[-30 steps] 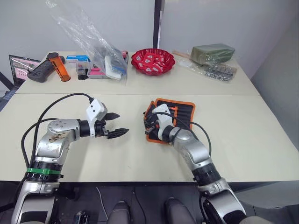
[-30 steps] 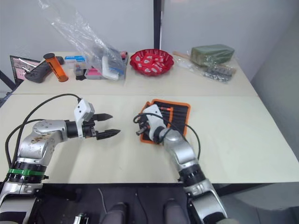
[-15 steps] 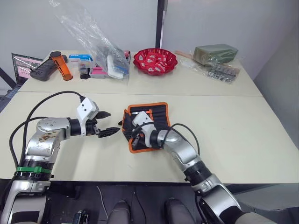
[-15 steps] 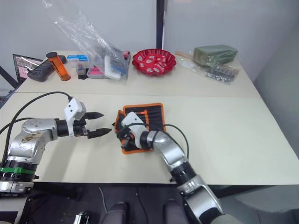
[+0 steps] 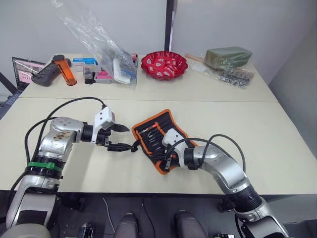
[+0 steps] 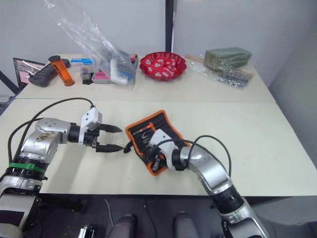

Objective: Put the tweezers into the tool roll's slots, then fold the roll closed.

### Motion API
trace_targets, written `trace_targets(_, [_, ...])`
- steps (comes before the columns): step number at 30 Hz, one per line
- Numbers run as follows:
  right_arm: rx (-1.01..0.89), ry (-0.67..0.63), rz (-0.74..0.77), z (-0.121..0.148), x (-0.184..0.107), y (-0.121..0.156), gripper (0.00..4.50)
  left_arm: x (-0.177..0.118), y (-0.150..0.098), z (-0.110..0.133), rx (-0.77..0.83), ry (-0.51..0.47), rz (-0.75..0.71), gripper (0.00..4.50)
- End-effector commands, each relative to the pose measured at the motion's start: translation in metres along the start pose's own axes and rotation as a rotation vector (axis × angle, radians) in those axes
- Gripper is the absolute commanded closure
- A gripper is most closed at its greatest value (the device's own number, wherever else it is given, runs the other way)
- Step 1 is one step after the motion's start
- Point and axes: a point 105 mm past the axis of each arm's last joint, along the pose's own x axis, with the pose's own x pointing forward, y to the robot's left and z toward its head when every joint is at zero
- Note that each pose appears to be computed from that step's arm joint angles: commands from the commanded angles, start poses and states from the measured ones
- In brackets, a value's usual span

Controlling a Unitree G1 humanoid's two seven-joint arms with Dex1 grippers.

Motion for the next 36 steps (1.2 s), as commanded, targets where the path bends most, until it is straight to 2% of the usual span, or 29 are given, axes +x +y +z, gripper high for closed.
trace_targets(1, [0.000, -0.027, -0.005, 0.009, -0.005, 0.005, 4.47, 0.003, -0.004, 0.018, 0.089, 0.021, -0.115, 0.00])
trace_targets(6, [0.024, -0.022, -0.045, 0.007, -0.009, 0.004, 4.47, 0.011, 0.005, 0.025, 0.187, 0.111, -0.180, 0.00])
trace_targets(9, [0.038, -0.015, -0.060, 0.005, -0.013, 0.004, 4.47, 0.014, 0.010, 0.021, 0.269, 0.184, -0.199, 0.00])
trace_targets(13, [0.053, 0.008, -0.053, 0.000, -0.022, 0.010, 4.47, 0.027, 0.012, 0.027, 0.321, 0.174, -0.237, 0.00])
trace_targets(20, [0.063, 0.072, -0.044, -0.009, -0.044, 0.018, 4.47, 0.046, 0.002, 0.035, 0.354, 0.141, -0.320, 0.00])
trace_targets(25, [0.066, 0.092, -0.081, -0.011, -0.059, 0.015, 4.47, 0.053, -0.009, 0.032, 0.347, 0.129, -0.378, 0.00])
trace_targets(36, [0.084, 0.108, -0.111, -0.011, -0.076, 0.012, 4.47, 0.070, -0.014, 0.024, 0.403, 0.133, -0.415, 0.00])
